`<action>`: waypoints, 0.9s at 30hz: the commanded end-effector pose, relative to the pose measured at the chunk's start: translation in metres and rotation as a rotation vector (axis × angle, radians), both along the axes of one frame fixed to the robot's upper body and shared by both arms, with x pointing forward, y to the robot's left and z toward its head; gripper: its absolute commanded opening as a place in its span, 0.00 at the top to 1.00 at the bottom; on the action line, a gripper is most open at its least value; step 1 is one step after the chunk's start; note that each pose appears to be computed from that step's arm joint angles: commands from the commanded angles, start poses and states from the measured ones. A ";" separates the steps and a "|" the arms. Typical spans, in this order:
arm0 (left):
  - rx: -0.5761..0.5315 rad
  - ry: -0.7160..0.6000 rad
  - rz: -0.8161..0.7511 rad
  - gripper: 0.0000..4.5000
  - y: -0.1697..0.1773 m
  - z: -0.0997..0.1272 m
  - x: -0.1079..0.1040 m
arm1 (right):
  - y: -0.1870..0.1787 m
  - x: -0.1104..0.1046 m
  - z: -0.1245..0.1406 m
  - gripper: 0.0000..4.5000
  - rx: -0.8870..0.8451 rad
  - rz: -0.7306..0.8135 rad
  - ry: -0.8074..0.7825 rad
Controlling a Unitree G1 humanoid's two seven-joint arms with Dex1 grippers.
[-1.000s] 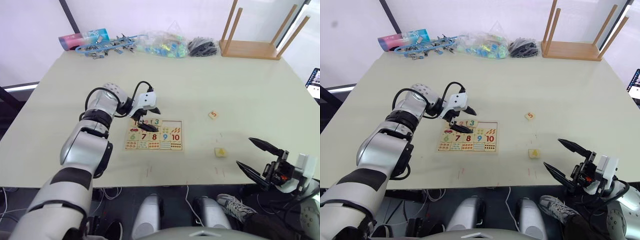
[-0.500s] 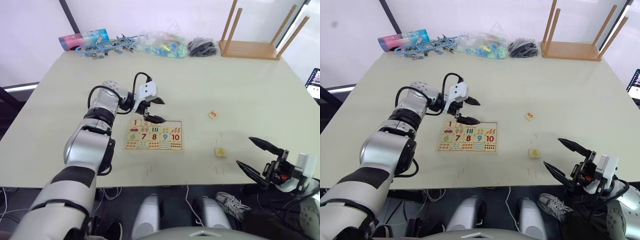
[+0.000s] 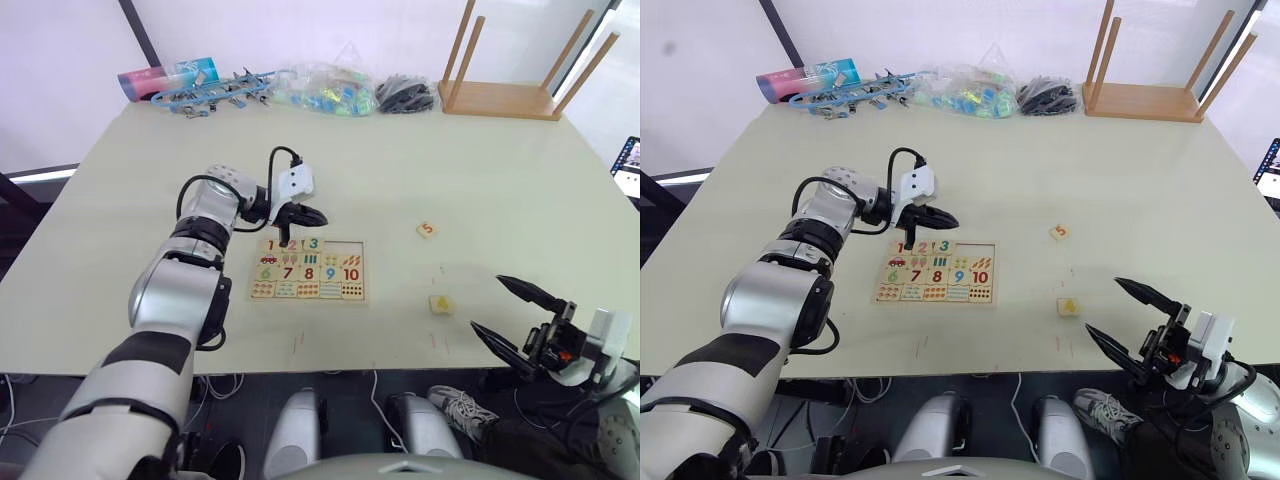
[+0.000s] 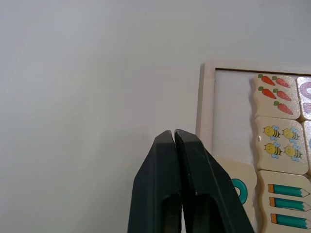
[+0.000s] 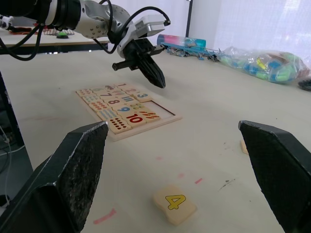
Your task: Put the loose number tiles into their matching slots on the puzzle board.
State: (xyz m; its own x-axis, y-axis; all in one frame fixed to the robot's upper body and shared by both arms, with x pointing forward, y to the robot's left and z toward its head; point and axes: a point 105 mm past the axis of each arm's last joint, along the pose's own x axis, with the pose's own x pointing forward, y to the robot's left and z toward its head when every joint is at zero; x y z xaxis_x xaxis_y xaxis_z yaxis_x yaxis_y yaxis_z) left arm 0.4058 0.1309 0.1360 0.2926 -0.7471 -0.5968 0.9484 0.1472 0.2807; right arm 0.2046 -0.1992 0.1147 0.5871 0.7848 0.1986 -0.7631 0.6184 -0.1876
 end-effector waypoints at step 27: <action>0.114 -0.014 -0.063 0.99 0.008 -0.009 -0.006 | 0.000 -0.001 0.007 0.00 -0.004 0.002 -0.042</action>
State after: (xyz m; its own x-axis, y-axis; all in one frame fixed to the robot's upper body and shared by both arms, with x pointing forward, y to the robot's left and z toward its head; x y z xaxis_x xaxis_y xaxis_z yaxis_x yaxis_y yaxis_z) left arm 0.4000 0.1388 0.1235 0.2588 -0.6914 -0.6745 0.9531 0.0694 0.2945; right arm 0.2047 -0.1978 0.1146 0.5815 0.7886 0.1999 -0.7669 0.6134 -0.1886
